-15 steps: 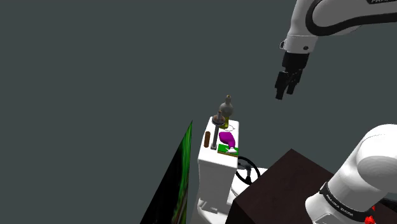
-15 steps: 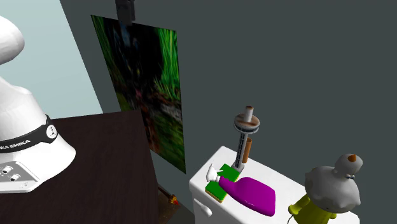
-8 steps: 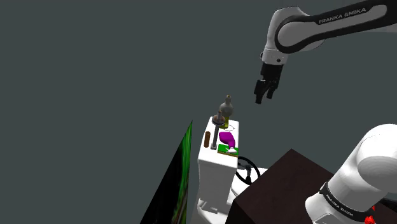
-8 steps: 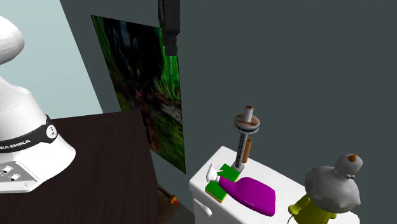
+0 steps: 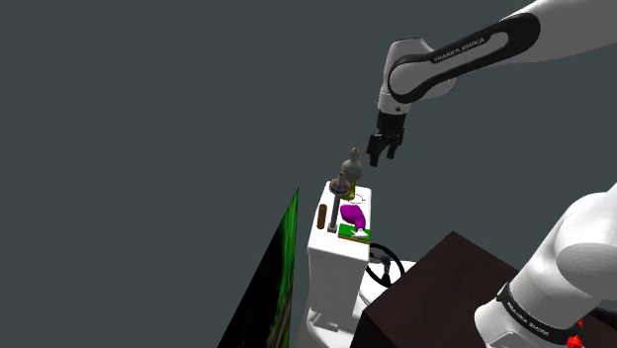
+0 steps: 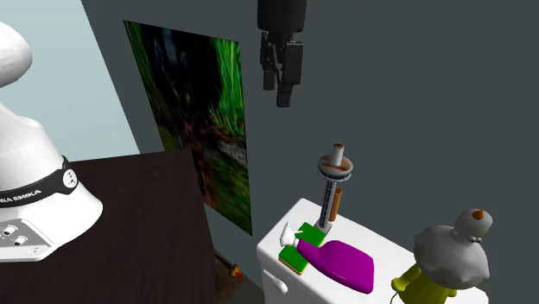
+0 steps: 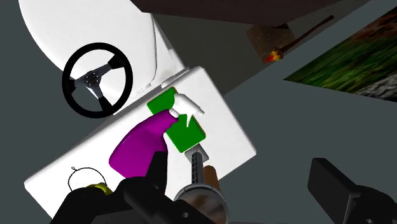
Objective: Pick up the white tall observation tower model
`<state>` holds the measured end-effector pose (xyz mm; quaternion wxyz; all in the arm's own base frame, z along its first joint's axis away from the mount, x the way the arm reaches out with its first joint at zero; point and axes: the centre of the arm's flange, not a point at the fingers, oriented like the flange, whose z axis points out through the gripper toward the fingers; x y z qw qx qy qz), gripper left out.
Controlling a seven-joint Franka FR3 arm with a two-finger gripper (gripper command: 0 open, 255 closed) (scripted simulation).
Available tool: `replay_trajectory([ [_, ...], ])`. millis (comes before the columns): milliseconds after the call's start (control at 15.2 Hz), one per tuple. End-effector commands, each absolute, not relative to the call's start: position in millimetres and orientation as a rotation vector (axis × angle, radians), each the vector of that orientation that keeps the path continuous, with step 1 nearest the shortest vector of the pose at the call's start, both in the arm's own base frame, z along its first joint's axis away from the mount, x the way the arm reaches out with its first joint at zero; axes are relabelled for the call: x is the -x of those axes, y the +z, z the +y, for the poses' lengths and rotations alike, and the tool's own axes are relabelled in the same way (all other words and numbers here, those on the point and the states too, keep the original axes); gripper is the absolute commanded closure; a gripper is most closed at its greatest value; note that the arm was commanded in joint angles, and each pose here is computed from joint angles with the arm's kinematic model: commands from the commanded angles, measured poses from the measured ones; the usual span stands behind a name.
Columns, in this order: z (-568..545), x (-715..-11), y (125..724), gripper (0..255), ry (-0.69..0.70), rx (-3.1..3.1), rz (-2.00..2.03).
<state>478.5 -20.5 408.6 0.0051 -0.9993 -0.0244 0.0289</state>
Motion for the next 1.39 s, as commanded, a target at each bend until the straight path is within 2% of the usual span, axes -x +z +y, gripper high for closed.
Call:
replay_trajectory([
  [0,-21.6,-501.4,389.2,0,0.081,3.131,-0.082],
  [726,-21.6,-616.3,306.8,0,0.035,3.137,-0.108],
  [1320,-21.6,-618.8,265.0,0,0.034,3.137,-0.109],
])
